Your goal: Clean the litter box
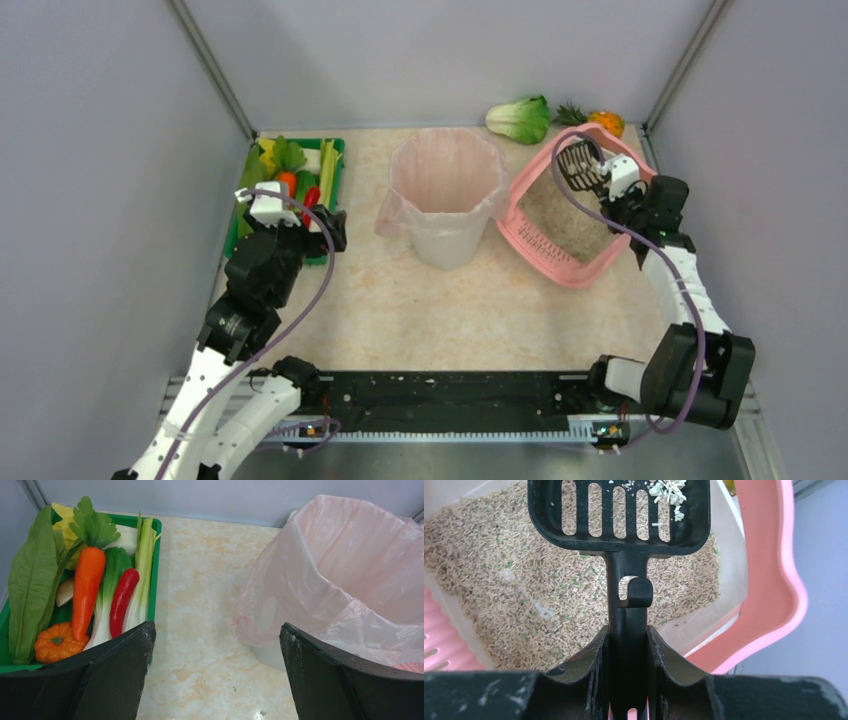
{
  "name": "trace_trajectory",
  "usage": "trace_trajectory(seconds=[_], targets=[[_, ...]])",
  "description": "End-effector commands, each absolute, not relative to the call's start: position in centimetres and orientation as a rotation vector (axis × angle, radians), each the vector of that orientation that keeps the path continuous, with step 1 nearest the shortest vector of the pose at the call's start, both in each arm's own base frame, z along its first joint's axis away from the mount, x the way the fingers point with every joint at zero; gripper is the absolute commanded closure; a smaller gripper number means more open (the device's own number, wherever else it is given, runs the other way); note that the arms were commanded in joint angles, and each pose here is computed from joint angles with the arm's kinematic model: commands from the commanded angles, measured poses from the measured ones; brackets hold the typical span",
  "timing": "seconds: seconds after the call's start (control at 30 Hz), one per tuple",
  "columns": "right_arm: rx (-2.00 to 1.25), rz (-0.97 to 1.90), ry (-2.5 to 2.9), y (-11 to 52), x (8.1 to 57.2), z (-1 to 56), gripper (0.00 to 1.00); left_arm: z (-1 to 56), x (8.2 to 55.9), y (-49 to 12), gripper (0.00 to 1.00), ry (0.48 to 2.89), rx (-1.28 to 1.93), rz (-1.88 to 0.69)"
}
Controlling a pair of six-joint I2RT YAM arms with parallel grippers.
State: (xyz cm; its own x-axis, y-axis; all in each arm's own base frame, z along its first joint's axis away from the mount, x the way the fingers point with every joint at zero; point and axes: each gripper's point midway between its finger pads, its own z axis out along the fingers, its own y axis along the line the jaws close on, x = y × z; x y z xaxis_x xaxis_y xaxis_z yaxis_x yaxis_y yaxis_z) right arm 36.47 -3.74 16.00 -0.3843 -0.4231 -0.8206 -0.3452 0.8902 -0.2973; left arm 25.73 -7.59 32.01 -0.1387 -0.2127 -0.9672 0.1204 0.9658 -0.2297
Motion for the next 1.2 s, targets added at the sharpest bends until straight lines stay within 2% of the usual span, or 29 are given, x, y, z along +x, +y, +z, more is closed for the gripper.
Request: trace_trajectory(seconds=[0.0,0.4,0.77,0.87,0.97,1.07,1.17], targets=[[-0.563,-0.158,1.982,-4.4,38.0,18.2,1.0,33.1,25.7,-7.7,0.01,1.643,-0.084,-0.314],[-0.597,-0.192,2.104,-5.1,36.1,15.9,1.0,33.3,25.8,-7.8,0.01,1.639,-0.078,-0.318],[-0.598,-0.174,2.037,-4.2,35.7,18.3,1.0,33.5,25.8,-8.0,0.01,1.635,-0.072,-0.323],[-0.55,-0.358,2.064,-6.0,35.3,19.1,1.0,33.5,25.8,-7.9,0.01,1.633,-0.074,-0.32],[-0.636,-0.378,2.058,-5.2,34.7,19.7,1.0,33.8,25.8,-8.0,0.01,1.627,-0.073,-0.327],[-0.569,-0.542,2.05,-6.9,34.0,20.7,1.0,33.9,26.0,-8.0,0.01,1.625,-0.074,-0.326],[-0.624,-0.479,2.061,-5.6,33.5,20.2,1.0,33.9,26.2,-8.3,0.01,1.624,-0.069,-0.335]])
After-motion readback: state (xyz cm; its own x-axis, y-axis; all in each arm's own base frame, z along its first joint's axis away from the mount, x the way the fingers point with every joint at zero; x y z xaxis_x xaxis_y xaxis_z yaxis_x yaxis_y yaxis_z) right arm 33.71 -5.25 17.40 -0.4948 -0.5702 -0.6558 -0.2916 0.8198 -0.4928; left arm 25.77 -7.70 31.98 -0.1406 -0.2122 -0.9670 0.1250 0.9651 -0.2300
